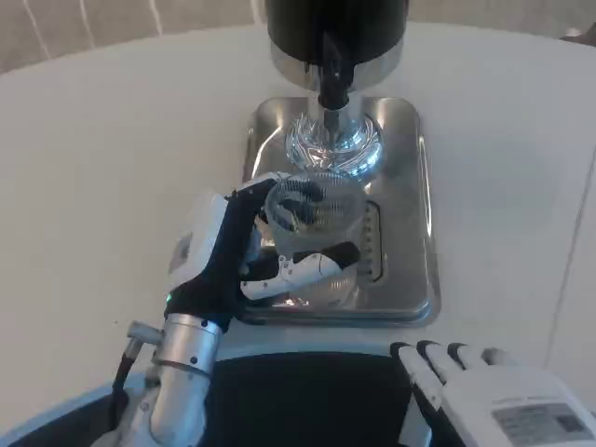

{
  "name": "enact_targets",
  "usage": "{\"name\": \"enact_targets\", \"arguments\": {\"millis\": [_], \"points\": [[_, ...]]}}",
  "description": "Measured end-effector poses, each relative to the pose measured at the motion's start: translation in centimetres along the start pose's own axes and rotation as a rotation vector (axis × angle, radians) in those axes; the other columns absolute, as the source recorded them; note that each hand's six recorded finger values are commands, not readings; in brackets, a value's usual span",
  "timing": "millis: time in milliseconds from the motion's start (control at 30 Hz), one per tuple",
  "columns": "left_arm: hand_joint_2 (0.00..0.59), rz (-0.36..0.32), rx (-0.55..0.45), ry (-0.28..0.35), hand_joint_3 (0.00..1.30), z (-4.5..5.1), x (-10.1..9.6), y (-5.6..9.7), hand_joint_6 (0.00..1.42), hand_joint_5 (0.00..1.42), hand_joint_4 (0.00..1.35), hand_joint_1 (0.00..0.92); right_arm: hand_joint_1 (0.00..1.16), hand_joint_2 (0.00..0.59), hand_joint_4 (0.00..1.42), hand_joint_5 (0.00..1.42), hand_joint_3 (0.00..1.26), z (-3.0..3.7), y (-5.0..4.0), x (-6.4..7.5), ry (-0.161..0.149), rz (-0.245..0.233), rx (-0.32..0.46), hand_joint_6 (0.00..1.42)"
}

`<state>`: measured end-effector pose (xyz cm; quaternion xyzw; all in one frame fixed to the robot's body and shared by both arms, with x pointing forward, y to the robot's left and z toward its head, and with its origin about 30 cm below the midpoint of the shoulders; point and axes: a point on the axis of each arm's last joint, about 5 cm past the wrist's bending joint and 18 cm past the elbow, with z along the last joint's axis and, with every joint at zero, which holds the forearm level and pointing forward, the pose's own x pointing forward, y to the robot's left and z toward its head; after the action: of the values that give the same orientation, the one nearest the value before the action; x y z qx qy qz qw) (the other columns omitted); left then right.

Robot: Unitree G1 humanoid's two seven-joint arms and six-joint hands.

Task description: Grasp the cup under the faucet to collect the drink, then remove the cup.

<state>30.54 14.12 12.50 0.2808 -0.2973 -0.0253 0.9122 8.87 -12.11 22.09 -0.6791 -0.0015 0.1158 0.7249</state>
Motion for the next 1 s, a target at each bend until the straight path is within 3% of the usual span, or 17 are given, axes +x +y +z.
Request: {"name": "enact_targets", "arguments": {"millis": [567, 1000], "points": [[0.010, 0.043, 0.067, 0.019, 0.97, 0.74, 2.2, -1.3, 1.42, 1.35, 1.18, 0.596, 0.37, 0.535, 0.00, 0.00, 0.00, -0.35, -0.20, 0.1, 0.001, 0.014, 0.014, 0.00], [0.008, 0.073, 0.088, 0.050, 0.97, 0.67, 2.7, -1.0, 1.42, 1.35, 1.18, 0.597, 0.37, 0.535, 0.00, 0.00, 0.00, -0.41, -0.32, 0.2, 0.001, 0.033, 0.015, 0.00]]}}
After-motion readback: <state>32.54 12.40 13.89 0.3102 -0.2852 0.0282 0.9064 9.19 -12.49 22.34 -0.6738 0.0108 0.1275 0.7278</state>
